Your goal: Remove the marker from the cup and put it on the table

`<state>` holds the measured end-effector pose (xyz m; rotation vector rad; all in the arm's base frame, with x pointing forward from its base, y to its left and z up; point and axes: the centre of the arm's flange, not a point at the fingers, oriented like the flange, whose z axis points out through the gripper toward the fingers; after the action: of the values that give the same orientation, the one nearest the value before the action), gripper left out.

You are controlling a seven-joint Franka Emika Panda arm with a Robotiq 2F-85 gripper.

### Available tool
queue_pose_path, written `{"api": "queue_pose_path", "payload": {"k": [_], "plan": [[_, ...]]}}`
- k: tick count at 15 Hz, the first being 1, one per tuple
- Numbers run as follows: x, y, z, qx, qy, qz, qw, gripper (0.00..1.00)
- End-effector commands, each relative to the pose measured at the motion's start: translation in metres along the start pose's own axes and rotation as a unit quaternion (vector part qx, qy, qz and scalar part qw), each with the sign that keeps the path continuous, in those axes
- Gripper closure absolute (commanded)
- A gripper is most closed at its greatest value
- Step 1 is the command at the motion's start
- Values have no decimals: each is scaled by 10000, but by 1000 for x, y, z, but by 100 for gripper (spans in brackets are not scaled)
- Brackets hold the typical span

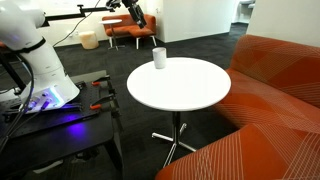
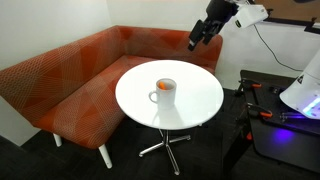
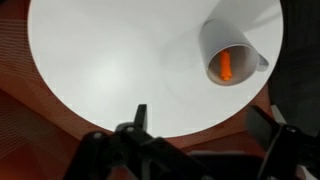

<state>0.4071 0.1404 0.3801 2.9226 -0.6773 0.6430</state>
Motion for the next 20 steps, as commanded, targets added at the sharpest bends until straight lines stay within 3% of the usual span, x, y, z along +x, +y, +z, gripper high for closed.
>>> {"api": "queue_pose_path", "payload": {"k": [1,11,20], "plan": [[-20,-16,15,315,234,137,9991,0],[-58,-65,54,208,712,166,9971,0],[-32,-74,103,378,407,61,9984,0]]}}
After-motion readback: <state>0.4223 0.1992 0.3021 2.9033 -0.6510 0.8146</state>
